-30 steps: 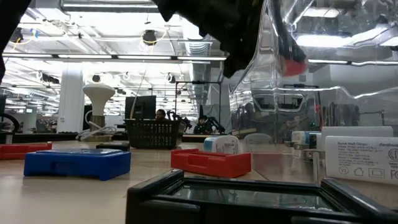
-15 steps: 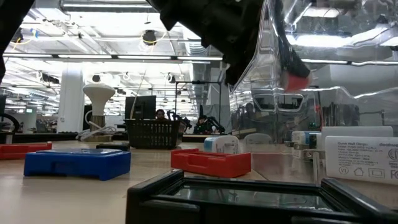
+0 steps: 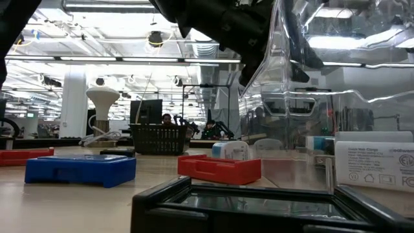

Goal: Pick & Place Office items
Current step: Put the blue charger adapter into the transparent bin

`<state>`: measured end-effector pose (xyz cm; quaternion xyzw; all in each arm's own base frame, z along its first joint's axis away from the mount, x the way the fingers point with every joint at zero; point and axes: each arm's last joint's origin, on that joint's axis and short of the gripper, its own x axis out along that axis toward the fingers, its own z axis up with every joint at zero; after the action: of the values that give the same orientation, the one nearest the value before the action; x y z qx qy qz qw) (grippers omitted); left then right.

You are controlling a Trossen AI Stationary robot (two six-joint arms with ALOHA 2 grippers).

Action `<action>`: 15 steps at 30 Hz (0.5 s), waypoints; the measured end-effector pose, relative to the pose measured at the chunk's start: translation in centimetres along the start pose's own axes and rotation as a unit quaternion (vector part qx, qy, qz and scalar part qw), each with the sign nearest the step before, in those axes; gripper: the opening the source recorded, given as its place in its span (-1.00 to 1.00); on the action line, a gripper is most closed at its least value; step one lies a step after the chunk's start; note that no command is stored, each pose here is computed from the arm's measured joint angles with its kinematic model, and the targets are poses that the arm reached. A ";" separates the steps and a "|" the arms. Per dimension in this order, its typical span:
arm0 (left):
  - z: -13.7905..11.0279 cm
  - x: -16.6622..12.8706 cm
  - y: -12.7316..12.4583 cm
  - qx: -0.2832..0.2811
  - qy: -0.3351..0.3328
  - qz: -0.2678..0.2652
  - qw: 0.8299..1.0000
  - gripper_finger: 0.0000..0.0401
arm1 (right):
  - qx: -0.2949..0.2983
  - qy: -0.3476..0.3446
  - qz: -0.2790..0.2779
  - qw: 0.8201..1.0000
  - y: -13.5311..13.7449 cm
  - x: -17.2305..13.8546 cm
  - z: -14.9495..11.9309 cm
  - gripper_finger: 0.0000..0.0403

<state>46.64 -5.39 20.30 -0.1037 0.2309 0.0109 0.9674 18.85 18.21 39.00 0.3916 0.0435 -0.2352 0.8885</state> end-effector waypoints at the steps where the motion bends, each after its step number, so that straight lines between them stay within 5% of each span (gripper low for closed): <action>1: 0.2 -0.2 0.0 0.000 -0.003 -0.001 1.000 -0.06 | 0.000 0.000 0.000 1.000 0.0 0.0 0.0 0.13; 10: 4.1 -6.5 -0.6 0.070 0.032 0.002 0.997 -0.06 | 0.003 -0.008 0.001 1.000 0.0 0.0 0.1 0.13; 15: 3.3 -11.5 -0.6 0.079 0.086 0.011 0.993 -0.05 | 0.003 -0.011 0.002 1.000 0.1 0.0 0.1 0.13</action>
<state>37.89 -4.96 28.50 -0.0250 0.3142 -0.0059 0.9490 18.88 18.24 39.13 0.3920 0.0317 -0.2378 0.8881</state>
